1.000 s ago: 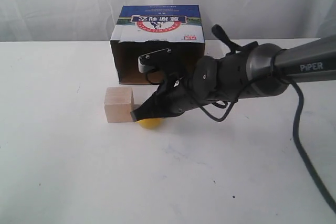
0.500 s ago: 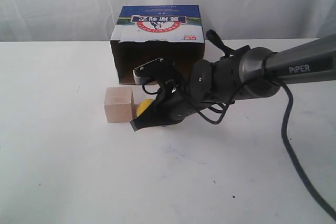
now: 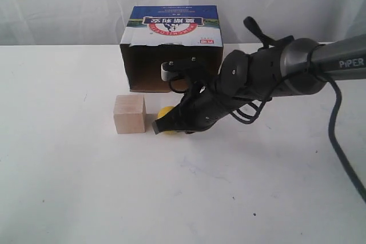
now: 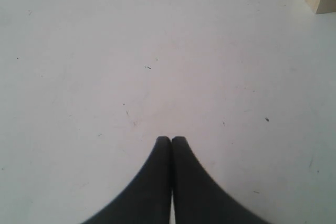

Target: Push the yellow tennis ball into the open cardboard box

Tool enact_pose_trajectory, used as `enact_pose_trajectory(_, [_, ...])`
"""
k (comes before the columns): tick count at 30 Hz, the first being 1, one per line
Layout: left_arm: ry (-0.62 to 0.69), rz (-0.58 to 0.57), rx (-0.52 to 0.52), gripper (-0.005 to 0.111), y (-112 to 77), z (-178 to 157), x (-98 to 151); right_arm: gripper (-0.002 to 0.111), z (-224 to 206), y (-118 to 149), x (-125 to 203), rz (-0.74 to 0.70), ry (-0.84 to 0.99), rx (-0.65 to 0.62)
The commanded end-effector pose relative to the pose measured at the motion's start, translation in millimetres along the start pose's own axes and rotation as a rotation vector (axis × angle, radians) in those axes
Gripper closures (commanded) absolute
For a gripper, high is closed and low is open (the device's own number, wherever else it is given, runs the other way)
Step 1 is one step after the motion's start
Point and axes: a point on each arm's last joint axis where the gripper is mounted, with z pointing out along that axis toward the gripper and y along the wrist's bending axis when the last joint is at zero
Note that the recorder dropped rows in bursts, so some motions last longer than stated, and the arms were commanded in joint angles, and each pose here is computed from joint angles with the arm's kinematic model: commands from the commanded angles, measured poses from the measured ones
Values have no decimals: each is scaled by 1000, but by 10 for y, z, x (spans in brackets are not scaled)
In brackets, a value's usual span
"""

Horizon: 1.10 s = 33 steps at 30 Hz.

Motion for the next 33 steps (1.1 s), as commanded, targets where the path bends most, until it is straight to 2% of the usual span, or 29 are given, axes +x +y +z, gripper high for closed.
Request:
enact_pose_trajectory(1, [32, -4, 10, 107, -8, 1, 38, 108, -51, 217, 69, 8, 72, -56])
enact_pose_trajectory(4, [32, -4, 10, 107, -8, 1, 38, 108, 136, 296, 129, -10, 64, -47])
enact_pose_trajectory(9, [32, -4, 10, 107, -8, 1, 38, 108, 481, 156, 250, 10, 72, 4])
enact_pose_trajectory(12, [32, -4, 10, 107, -8, 1, 38, 108, 523, 5, 69, -10, -51, 58])
enact_pose_trajectory(14, [31, -3, 12, 107, -9, 1, 38, 108, 445, -106, -211, -79, -177, 100])
enact_pose_trajectory(16, [30, 3, 24, 107, -16, 1, 37, 108, 310, -132, -386, -90, -204, 90])
enact_pose_trajectory(19, [30, 6, 31, 107, -19, 1, 37, 108, 108, -2, -444, -109, -164, 36])
enact_pose_trajectory(25, [30, 6, 31, 107, -19, 1, 37, 108, 77, 163, -270, -128, -96, -1])
enact_pose_trajectory(28, [30, 6, 31, 107, -19, 1, 37, 108, 84, 170, -223, -118, -56, -15])
enact_pose_trajectory(31, [30, 6, 31, 107, -19, 1, 37, 108, 46, 130, -159, -177, 30, -6])
enact_pose_trajectory(33, [30, 6, 31, 107, -19, 1, 37, 108, -24, 35, -100, -216, 125, 53])
